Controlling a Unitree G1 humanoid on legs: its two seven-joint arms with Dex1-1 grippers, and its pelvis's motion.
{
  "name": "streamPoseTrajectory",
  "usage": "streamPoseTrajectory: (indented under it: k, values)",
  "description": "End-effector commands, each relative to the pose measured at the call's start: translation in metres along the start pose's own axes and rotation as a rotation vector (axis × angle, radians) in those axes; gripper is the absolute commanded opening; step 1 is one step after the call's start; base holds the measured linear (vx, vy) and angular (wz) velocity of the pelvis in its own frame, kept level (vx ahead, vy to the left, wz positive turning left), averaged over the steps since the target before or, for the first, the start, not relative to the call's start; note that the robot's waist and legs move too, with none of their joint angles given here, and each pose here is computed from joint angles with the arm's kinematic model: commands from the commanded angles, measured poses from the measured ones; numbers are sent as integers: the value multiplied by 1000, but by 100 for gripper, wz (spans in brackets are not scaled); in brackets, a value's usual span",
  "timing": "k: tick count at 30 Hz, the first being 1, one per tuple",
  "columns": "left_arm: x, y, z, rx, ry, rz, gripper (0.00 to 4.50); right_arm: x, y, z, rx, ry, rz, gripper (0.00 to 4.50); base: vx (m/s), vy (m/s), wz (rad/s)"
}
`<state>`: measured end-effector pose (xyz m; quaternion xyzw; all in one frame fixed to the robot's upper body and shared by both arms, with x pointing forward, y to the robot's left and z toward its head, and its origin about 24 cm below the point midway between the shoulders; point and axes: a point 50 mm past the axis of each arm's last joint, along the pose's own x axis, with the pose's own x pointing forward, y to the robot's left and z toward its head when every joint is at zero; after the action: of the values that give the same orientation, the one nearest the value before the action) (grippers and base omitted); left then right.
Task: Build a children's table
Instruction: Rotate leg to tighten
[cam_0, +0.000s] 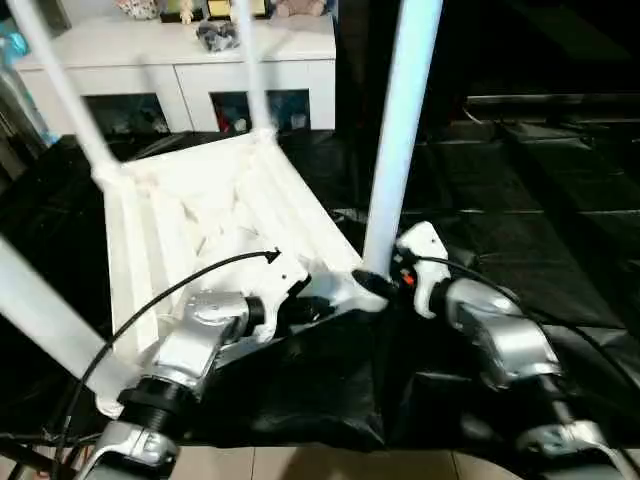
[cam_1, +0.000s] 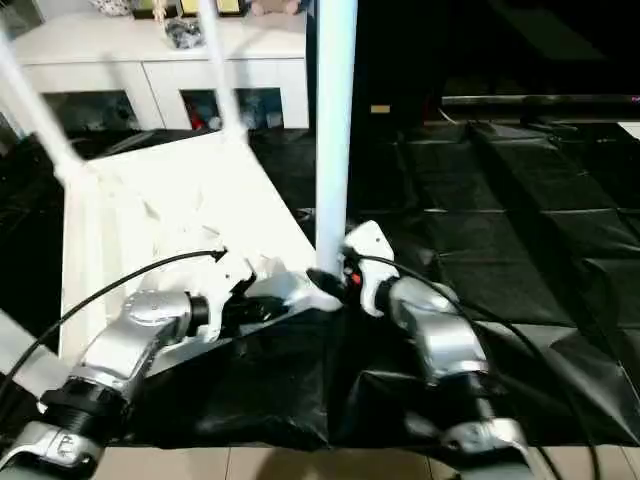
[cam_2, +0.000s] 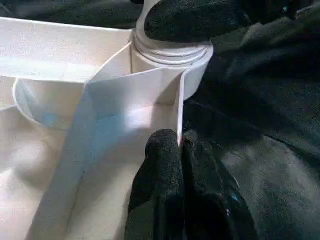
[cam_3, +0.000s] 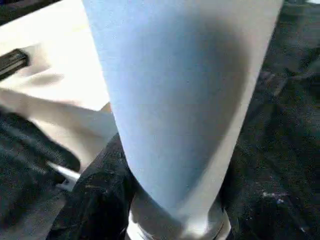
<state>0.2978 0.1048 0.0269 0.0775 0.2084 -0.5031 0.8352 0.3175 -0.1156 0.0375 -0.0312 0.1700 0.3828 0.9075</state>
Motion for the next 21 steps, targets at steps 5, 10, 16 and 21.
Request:
streamPoseTrajectory:
  k: [5, 10, 16, 21]
  values:
    - [32, -24, 32, 76, -99, -89, 0, 39, 54, -20, 68, 82, 179, 258, 0, 0, 0]
    - [21, -26, 30, 95, -114, -166, 0, 26, 45, -15, 75, 71, 260, 292, 0, 0, 0]
    - [4, -24, 24, 129, -95, -273, 0, -5, 33, -15, -88, 126, 443, 328, 48, -1, 3]
    - [-9, -21, 21, 127, -76, -325, 0, -29, 29, -15, -159, 168, 629, 328, 10, 0, 1]
